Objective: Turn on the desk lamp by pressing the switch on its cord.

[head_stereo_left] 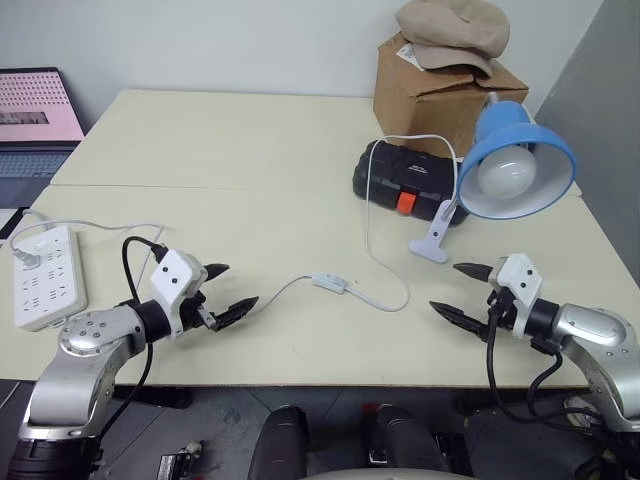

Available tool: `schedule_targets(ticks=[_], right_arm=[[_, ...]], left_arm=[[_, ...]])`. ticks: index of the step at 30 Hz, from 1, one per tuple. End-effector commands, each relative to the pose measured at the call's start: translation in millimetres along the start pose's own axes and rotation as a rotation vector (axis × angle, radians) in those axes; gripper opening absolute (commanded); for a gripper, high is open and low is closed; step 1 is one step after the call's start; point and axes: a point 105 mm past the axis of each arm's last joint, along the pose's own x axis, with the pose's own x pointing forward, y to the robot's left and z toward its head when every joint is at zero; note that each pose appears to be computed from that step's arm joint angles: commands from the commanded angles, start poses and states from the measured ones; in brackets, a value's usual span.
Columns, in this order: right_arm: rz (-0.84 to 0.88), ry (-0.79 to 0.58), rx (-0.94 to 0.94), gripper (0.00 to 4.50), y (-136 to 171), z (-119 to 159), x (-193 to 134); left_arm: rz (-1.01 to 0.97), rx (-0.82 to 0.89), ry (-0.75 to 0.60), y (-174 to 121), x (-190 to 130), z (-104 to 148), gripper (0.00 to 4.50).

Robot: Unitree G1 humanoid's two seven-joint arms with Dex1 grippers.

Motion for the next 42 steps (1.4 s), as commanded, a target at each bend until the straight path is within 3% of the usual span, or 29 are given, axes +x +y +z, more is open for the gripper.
schedule_targets(ticks=[1, 12, 18, 24, 30, 42], right_arm=[[0.0, -0.038, -0.047, 4.5, -3.9, 13.2, 0.3], [0.012, -0.05, -0.047, 4.5, -1.3, 17.0, 4.6], [0.01, -0.054, -0.037, 4.5, 2.0, 18.0, 5.9], [0.013, -0.054, -0.026, 4.5, 8.9, 19.5, 6.8], [-0.039, -0.075, 0.037, 4.5, 17.6, 25.9, 3.4], [-0.032, 0.013, 0.19, 4.5, 51.2, 24.4, -0.5]], left_arm=[[-0.02, 0.024, -0.04, -2.9, -4.3, 11.7, 4.48], [0.001, 0.045, -0.028, -0.8, -1.3, 14.9, 4.48], [-0.076, 0.037, -0.13, -1.3, -1.2, 32.9, 4.48], [-0.102, 0.103, -0.099, 1.6, 7.6, 30.1, 4.48], [-0.314, 0.123, -0.081, -18.1, 36.8, 28.1, 4.48], [-0.57, 0.172, -0.042, -23.3, 101.0, 36.5, 4.48]])
